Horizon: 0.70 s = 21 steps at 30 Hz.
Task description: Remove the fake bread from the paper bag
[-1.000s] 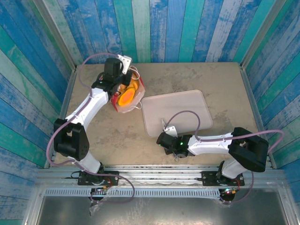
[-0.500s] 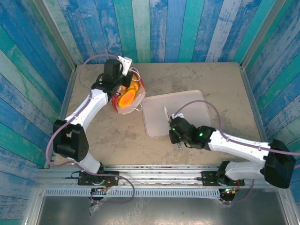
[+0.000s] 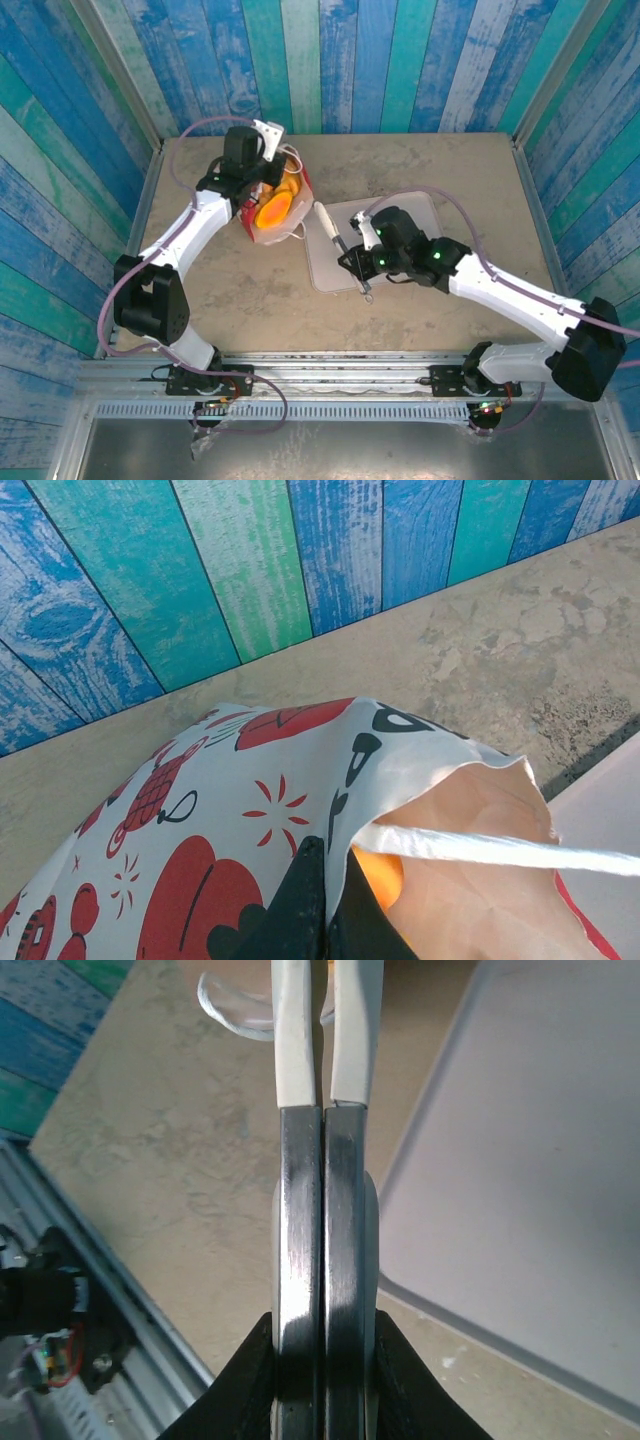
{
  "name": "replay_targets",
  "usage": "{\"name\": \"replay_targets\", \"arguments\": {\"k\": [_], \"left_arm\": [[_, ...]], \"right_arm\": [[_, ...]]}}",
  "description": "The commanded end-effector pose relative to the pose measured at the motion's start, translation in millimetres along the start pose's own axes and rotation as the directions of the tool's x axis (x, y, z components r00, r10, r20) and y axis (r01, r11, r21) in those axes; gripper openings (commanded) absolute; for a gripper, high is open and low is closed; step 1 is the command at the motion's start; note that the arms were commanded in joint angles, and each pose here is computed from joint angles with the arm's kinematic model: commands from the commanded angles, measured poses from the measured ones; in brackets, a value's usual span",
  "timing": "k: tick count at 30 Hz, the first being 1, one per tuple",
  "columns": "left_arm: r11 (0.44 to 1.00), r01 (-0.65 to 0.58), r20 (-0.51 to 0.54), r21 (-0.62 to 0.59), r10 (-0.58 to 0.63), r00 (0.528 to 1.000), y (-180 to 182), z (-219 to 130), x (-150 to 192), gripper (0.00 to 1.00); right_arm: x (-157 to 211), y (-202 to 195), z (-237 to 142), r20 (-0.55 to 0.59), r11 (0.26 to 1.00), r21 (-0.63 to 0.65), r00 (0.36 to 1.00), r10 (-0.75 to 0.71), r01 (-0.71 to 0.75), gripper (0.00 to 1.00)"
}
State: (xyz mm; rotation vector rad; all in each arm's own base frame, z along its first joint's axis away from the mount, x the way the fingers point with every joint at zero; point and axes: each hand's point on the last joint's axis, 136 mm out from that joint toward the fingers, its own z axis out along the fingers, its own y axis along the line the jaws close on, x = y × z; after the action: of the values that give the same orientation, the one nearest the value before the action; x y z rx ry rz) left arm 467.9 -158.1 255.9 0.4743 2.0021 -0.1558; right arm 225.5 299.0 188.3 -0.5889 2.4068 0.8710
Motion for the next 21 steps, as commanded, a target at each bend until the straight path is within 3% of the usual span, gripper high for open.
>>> {"name": "replay_targets", "arguments": {"k": [1,8,21], "left_arm": [[1.000,0.011,0.154,0.022,-0.015,0.988,-7,-20,-44,0.03],[1.000,-0.007,0.144,0.021,0.004,0.989,-13,-16,-44,0.03],[1.000,-0.019,0.129,0.020,0.017,0.992,-19,-11,-33,0.03]], "right_arm": [[-6,26,0,-0.050,0.986,-0.168,0.998,-0.028,0.019,0.27],[-14,29,6,-0.074,0.983,-0.181,0.997,-0.037,0.023,0.40],[-27,22,-1,-0.085,0.993,-0.116,0.996,-0.012,0.002,0.37]]}}
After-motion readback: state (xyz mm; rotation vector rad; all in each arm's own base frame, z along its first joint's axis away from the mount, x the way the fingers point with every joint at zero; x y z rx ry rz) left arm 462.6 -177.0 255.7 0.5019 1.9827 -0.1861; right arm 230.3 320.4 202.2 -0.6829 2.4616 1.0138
